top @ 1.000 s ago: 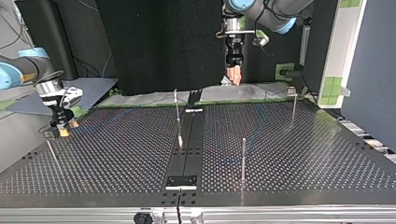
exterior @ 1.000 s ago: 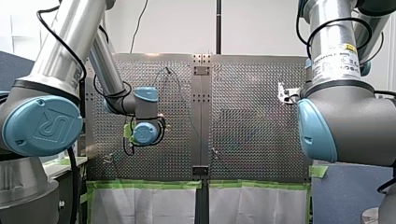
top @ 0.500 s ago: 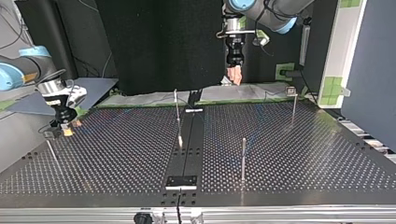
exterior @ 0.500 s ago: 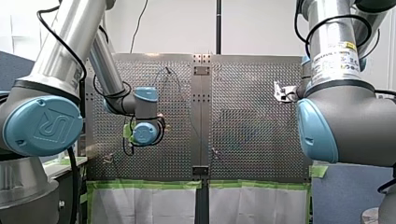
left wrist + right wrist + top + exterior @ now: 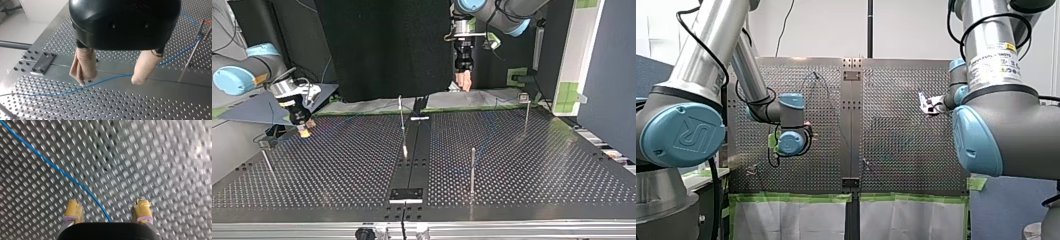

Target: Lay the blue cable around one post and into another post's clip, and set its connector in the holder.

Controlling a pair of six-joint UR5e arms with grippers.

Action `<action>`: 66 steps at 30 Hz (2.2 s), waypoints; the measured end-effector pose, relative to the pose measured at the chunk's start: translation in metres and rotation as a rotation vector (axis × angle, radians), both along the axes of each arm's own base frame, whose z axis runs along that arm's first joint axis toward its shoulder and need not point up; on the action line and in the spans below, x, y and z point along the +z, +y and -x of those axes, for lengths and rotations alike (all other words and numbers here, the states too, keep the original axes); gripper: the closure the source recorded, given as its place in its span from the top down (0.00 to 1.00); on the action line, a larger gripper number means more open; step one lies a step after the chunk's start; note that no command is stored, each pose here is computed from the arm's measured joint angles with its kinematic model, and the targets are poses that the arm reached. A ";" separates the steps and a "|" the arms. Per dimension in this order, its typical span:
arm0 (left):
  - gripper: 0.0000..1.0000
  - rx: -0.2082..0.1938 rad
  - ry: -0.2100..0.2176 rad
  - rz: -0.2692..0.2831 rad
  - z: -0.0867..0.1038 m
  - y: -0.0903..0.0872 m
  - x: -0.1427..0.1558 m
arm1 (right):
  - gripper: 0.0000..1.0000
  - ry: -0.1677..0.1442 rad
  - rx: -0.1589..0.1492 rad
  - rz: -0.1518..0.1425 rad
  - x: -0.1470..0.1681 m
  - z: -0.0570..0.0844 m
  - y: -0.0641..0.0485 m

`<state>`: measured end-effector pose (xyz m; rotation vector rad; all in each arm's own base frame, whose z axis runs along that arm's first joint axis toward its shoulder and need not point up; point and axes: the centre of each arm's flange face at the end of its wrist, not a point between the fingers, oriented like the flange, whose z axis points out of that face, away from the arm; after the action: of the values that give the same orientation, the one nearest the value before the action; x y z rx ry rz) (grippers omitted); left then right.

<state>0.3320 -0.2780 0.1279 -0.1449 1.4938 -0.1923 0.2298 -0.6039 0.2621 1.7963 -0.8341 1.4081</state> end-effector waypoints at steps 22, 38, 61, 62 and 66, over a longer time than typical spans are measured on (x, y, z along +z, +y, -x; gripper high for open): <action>0.99 -0.139 0.106 0.077 0.014 -0.011 -0.010 | 0.99 -0.009 0.005 0.059 -0.004 -0.098 0.056; 0.99 -0.162 0.190 0.088 0.021 -0.008 -0.018 | 0.99 0.010 0.004 0.017 -0.029 -0.154 0.119; 0.99 -0.022 0.290 0.008 0.024 0.018 -0.026 | 0.99 -0.014 -0.003 0.003 -0.086 -0.206 0.226; 0.99 -0.011 0.295 0.005 0.024 0.019 -0.027 | 0.99 -0.014 -0.003 0.003 -0.089 -0.207 0.231; 0.99 0.032 0.306 -0.002 0.024 0.026 -0.027 | 0.99 -0.011 0.001 0.003 -0.100 -0.211 0.253</action>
<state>0.3081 -0.2522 0.1008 -0.2030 1.7945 -0.1476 0.4410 -0.3511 0.1620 1.7881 -0.8364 1.4199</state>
